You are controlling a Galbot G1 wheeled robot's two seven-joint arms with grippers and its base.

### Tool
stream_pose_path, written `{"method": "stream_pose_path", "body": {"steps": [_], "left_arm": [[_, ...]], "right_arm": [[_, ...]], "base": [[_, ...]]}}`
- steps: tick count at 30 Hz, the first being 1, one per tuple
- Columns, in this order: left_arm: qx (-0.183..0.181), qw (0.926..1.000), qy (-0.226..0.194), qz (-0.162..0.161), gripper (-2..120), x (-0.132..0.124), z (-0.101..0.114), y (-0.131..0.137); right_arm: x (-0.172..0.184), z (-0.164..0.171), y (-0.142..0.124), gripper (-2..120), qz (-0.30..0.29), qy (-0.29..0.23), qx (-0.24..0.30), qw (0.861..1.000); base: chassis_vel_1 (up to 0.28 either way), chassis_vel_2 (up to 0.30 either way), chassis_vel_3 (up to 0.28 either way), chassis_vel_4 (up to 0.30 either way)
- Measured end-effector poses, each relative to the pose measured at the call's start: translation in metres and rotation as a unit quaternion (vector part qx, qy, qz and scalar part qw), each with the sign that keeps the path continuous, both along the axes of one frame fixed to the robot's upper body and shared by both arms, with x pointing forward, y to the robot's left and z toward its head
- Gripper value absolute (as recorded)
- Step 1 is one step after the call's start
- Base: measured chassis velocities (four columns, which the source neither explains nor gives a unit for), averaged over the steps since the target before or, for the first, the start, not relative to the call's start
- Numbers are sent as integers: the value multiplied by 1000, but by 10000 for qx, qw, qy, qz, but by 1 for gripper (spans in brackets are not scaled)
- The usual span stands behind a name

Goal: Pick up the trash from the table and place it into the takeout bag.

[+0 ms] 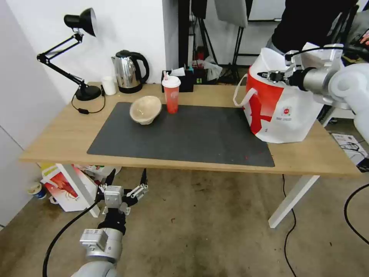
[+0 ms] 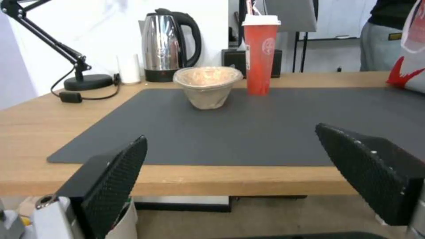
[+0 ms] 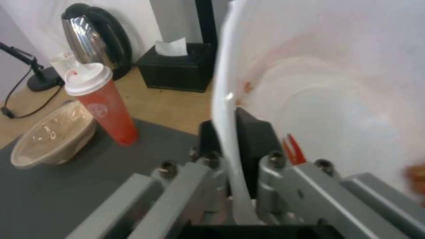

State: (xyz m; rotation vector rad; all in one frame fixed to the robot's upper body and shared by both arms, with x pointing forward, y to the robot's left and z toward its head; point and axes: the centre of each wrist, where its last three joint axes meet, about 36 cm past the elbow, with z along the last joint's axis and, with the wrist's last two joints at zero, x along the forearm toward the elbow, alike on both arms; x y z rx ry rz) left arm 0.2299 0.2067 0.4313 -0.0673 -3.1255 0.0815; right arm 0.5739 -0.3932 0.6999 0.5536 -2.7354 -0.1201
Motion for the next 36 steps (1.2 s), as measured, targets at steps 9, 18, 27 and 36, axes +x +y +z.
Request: {"method": "stream_pose_path", "body": {"steps": [9, 18, 27, 36], "left_arm": [[-3, 10000, -17, -13, 94, -1, 1, -1], [3, 10000, -35, -17, 93, -2, 3, -1], [8, 10000, -50, -15, 93, -3, 5, 0], [11, 10000, -63, -17, 93, -3, 7, -1]], "right_arm": [[-5, 4, -5, 37, -88, -34, -51, 9999], [-7, 11, -3, 65, -127, -77, -7, 9999], [-10, 14, -5, 98, -168, -97, -67, 9998], [-13, 14, -8, 100, -195, -98, -94, 9997]], "base": [[0, 0, 0, 0], [0, 0, 0, 0], [0, 0, 0, 0], [0, 0, 0, 0]]}}
